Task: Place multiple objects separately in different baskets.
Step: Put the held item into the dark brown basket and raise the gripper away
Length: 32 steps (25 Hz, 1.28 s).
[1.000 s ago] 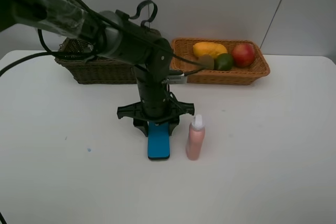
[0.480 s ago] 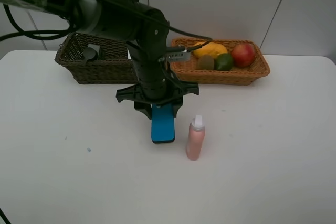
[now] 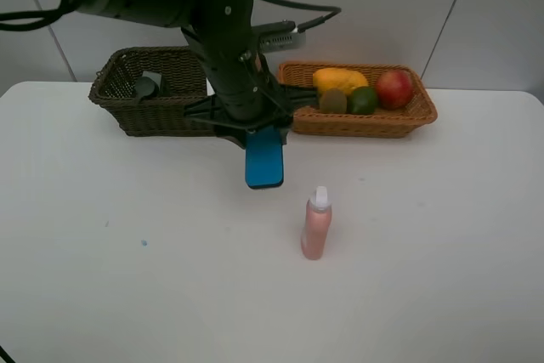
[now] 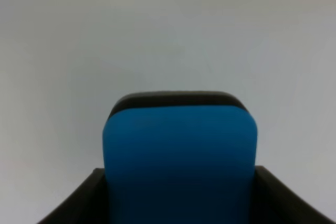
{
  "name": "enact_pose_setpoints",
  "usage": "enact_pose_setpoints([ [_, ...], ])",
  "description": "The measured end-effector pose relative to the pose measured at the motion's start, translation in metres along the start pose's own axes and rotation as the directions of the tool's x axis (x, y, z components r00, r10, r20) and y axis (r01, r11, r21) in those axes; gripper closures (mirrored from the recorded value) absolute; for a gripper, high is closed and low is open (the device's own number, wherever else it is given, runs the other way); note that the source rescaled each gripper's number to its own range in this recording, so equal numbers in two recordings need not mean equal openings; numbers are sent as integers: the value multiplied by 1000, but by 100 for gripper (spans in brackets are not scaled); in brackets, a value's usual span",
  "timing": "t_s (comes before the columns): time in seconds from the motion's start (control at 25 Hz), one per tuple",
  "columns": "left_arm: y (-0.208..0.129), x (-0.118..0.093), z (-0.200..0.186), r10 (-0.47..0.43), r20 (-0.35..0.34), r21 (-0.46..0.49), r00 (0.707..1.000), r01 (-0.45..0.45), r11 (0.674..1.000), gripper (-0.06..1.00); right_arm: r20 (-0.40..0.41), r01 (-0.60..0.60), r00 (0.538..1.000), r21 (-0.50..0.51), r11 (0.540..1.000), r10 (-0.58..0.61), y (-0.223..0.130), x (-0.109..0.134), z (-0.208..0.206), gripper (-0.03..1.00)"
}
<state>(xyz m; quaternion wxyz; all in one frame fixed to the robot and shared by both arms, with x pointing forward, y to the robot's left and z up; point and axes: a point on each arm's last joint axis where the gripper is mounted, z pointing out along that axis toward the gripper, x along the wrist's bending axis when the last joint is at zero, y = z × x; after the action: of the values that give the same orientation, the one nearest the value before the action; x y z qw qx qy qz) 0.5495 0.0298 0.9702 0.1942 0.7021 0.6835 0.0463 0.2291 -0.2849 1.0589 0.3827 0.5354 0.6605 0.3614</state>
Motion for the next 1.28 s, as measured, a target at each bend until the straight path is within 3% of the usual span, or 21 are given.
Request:
enact_pose_setpoints([
  [0.32, 40, 17, -15, -33, 49, -148, 998, 40, 988, 37, 0, 0, 1000, 0, 1000, 0, 0, 0, 0, -3],
  [0.68, 81, 43, -23, 11, 95, -359, 995, 24, 933, 37, 0, 0, 1000, 0, 1000, 0, 0, 0, 0, -3],
  [1.08, 115, 88, -28, 73, 2, -504, 997, -62, 861, 37, 1, 0, 1000, 0, 1000, 0, 0, 0, 0, -3],
  [1.28, 123, 108, -9, 73, -28, -511, 997, -77, 856, 37, 1, 0, 1000, 0, 1000, 0, 0, 0, 0, -3],
])
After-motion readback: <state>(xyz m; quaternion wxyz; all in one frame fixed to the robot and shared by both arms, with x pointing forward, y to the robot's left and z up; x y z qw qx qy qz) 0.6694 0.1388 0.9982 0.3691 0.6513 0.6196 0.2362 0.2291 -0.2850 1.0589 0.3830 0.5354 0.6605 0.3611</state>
